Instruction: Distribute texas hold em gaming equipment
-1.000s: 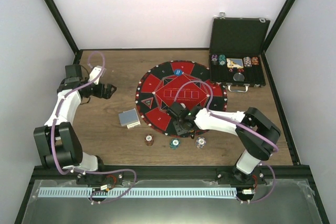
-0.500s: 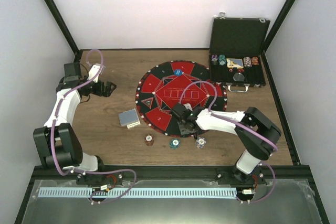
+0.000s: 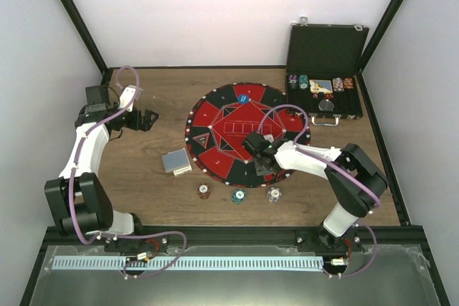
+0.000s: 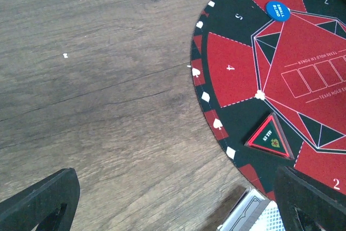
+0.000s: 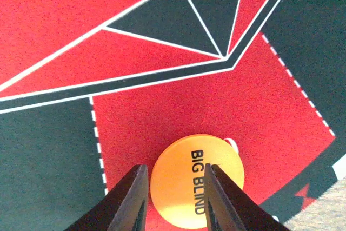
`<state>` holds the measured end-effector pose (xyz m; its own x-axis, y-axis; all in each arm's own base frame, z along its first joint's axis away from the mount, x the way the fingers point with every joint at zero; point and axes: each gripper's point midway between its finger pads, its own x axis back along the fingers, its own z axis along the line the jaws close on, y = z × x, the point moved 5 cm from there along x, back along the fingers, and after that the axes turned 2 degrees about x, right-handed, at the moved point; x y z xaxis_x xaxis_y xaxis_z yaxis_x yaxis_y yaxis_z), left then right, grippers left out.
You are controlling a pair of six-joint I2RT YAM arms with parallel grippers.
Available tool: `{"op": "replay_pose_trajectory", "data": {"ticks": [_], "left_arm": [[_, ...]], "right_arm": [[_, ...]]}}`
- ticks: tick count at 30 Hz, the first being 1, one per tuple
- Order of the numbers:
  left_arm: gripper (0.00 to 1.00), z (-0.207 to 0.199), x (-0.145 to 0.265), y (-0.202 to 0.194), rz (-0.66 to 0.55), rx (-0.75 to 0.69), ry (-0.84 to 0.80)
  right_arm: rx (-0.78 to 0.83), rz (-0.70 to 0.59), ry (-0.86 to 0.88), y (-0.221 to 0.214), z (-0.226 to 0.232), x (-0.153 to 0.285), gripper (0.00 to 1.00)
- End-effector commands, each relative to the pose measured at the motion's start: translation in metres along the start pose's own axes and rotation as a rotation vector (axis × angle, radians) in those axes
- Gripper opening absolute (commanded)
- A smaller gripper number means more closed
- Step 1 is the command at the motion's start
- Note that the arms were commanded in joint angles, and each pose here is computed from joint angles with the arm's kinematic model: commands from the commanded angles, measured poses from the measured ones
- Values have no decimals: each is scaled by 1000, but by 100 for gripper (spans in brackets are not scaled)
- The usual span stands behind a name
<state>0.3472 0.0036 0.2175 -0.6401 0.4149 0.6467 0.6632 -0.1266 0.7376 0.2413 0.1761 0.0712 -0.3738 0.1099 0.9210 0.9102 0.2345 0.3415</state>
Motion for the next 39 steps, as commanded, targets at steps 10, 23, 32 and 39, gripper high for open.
{"op": "replay_pose_trajectory", "data": {"ticks": [10, 23, 32, 39], "left_arm": [[100, 10, 8, -3, 17, 30, 87], [100, 11, 23, -5, 13, 12, 124], [100, 11, 24, -3, 4, 18, 115], [100, 13, 24, -3, 2, 22, 117]], "right_arm": [[230, -174, 467, 29, 136, 143, 70], [403, -62, 479, -6, 217, 115, 77], [409, -31, 464, -13, 218, 101, 70], [415, -29, 470, -14, 221, 98, 64]]}}
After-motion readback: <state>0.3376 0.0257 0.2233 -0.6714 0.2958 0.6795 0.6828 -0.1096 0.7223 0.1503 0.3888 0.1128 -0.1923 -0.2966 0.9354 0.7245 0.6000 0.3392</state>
